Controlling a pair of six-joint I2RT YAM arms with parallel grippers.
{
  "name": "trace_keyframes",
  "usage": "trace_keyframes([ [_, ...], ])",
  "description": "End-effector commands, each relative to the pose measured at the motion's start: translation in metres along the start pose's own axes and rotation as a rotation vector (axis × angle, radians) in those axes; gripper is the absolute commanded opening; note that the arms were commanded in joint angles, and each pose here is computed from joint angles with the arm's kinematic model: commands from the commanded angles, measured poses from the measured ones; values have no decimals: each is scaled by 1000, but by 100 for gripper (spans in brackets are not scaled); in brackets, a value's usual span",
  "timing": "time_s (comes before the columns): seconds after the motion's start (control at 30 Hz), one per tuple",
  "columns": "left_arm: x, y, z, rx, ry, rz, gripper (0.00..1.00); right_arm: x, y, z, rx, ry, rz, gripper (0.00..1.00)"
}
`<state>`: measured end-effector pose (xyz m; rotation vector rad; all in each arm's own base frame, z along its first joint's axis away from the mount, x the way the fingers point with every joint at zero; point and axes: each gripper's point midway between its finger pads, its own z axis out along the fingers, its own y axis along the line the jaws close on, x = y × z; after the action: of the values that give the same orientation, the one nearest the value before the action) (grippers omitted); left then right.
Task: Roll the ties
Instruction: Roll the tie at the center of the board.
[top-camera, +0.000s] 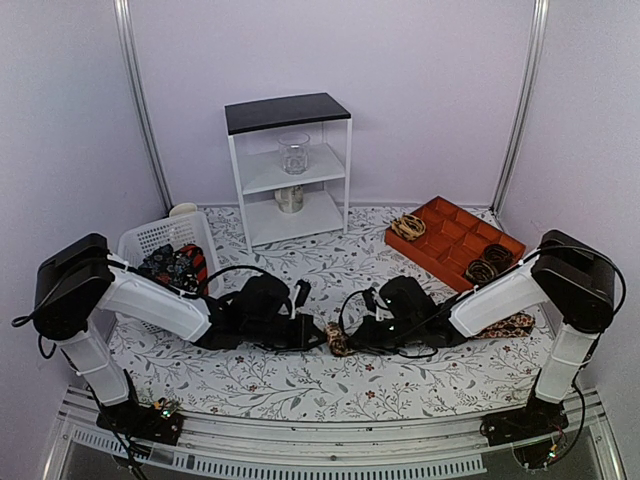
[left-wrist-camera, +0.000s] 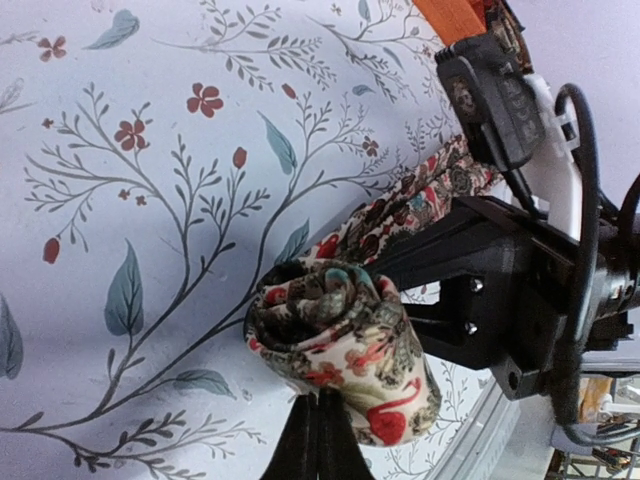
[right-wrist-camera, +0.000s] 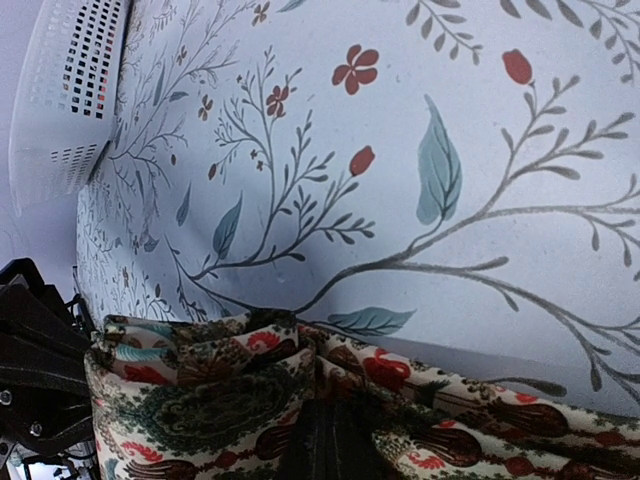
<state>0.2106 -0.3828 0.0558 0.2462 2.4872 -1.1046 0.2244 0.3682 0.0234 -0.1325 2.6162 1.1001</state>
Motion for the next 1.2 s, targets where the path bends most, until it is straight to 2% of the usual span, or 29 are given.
trace_keyframes([
  [0.0, 3, -6, 6, 3, 22, 28, 0, -17, 12, -17, -43, -80, -11, 0],
  [0.43, 3, -18, 18, 20, 49, 56, 0, -25, -12, -40, 27, -180, 46, 2],
  [0.6, 3, -26, 29, 38, 67, 73, 0, -35, -17, -66, 34, -263, 73, 15],
  [0.83, 0, -34, 44, 49, 84, 95, 0, -31, -4, -72, -20, -234, 54, 40],
  [0.93, 3, -33, 52, 49, 99, 96, 0, -28, -3, -68, -23, -202, 44, 43],
  [1.17, 7, -34, 60, 59, 120, 105, 0, -16, -18, -50, 17, -119, 48, 41],
])
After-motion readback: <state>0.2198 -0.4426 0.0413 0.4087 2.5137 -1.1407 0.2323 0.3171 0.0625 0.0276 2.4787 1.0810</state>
